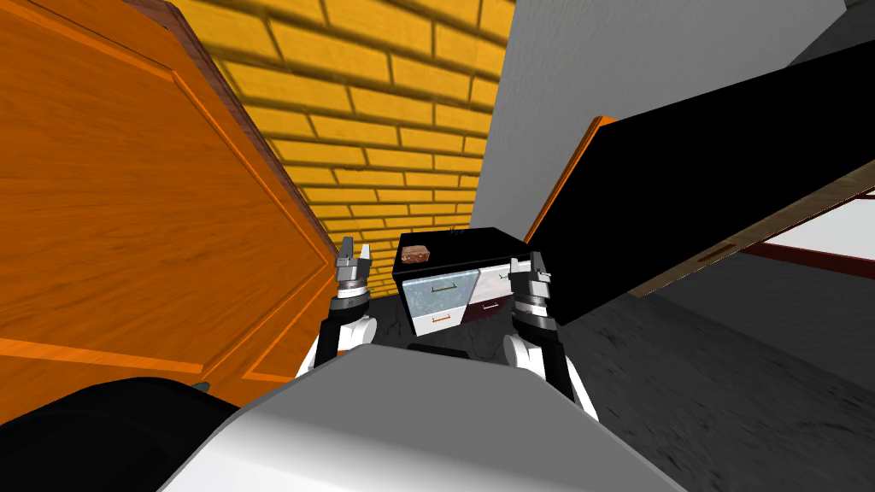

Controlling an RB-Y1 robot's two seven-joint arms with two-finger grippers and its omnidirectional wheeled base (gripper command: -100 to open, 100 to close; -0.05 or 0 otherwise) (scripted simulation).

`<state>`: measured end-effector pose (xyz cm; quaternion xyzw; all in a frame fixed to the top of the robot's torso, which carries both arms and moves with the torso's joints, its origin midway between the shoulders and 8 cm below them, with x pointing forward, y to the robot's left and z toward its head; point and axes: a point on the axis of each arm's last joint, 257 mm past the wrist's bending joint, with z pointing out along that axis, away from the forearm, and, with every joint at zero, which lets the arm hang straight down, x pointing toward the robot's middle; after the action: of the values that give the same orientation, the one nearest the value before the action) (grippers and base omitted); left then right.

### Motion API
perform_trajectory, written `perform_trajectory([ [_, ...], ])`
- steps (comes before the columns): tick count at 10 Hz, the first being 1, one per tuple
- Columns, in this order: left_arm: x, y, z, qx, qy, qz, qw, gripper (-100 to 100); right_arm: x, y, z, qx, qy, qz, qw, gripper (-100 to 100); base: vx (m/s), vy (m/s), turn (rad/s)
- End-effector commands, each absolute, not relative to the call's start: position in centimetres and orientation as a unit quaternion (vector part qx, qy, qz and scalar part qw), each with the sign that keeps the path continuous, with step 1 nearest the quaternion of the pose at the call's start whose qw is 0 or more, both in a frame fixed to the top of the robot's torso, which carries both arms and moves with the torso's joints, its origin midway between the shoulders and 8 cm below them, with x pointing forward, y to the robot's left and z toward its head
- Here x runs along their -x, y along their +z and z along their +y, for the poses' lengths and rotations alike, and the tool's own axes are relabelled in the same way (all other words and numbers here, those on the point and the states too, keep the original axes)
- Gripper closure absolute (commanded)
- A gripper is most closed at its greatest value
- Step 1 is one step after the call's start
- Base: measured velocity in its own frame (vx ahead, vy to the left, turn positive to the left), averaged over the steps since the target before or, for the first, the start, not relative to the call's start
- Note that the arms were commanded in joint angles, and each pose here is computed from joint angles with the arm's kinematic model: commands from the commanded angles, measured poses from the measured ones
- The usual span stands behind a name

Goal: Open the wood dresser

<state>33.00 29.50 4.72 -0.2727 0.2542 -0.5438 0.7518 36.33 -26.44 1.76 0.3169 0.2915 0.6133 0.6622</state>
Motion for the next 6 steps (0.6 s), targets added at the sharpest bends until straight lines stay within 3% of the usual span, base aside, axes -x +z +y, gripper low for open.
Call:
perform_trajectory([
  [1,-33.00,4.72,29.50,0.273,-0.544,0.254,0.752,0,-36.33,1.76,-26.44,-0.317,0.613,0.292,0.662,0,0.000,0.000,0.000],
  [6,-33.00,4.73,29.50,0.273,-0.544,0.254,0.752,0,-36.32,1.77,-26.44,-0.317,0.613,0.291,0.662,0,0.000,0.000,0.000],
])
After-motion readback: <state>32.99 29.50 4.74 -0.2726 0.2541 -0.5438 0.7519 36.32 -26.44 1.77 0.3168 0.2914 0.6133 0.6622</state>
